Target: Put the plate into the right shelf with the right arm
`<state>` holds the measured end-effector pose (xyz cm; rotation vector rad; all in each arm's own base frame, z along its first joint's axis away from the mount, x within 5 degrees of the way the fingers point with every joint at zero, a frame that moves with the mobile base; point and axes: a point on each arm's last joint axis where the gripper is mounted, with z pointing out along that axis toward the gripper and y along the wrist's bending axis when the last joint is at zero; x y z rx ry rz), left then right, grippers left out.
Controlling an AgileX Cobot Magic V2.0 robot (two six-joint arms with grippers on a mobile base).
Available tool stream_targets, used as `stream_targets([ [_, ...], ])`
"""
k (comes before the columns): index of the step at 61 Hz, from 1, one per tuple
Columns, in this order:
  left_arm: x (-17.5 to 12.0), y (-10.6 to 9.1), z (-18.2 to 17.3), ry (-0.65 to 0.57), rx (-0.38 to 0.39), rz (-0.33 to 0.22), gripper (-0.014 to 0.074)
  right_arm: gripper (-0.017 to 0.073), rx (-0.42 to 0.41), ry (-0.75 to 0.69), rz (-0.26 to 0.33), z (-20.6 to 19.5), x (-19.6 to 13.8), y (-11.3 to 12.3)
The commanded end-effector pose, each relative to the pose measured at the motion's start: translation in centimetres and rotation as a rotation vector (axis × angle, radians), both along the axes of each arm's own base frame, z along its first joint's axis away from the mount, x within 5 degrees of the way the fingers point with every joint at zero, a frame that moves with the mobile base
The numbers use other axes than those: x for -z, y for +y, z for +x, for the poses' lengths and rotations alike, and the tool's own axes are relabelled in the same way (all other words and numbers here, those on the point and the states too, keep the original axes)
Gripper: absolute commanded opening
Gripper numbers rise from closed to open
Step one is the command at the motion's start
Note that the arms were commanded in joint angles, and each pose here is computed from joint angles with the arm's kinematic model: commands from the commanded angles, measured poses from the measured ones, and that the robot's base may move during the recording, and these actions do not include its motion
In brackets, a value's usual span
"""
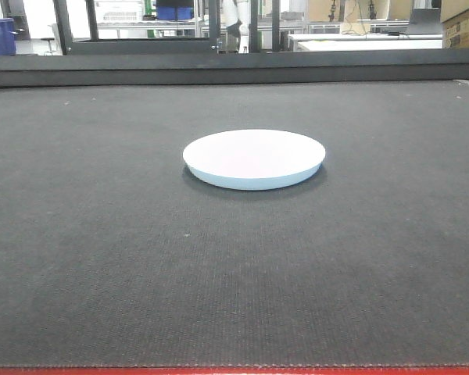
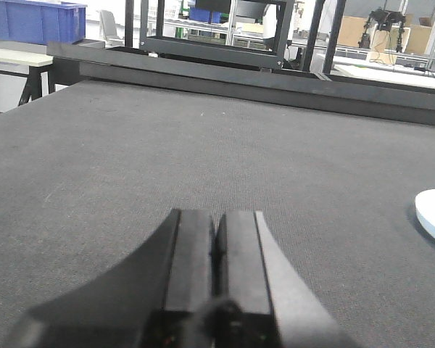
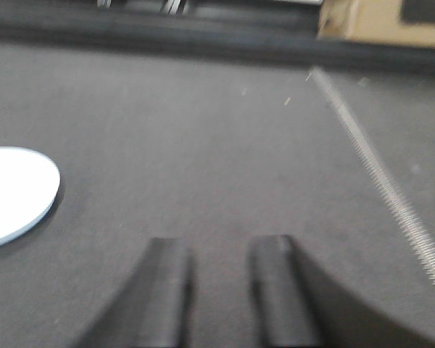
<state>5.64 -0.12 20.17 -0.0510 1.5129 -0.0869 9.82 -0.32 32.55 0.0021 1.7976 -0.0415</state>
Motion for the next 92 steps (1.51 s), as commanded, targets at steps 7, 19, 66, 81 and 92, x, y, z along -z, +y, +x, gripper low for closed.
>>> stream_targets([
  [7,-0.6,0.0,-0.1,-0.094,0.005,-0.008,-0.0047,0.0632,-0.042,0.056,0.009,4.1,-2.4,0.4],
  [19,-0.6,0.0,-0.1,-0.094,0.005,-0.008,-0.0047,0.0578,-0.096,0.203,0.084,9.4,-3.4,2.1],
  [66,-0.6,0.0,-0.1,-0.094,0.005,-0.008,-0.0047,0.0558,-0.21,0.481,0.1,28.4,2.1,14.7],
  [81,-0.6,0.0,-0.1,-0.094,0.005,-0.008,-0.0047,0.0557,-0.228,0.48,0.044,30.2,5.1,15.3],
  [92,-0.6,0.0,-0.1,-0.094,0.005,-0.008,-0.0047,0.0557,-0.246,0.463,0.049,31.2,6.7,15.9],
])
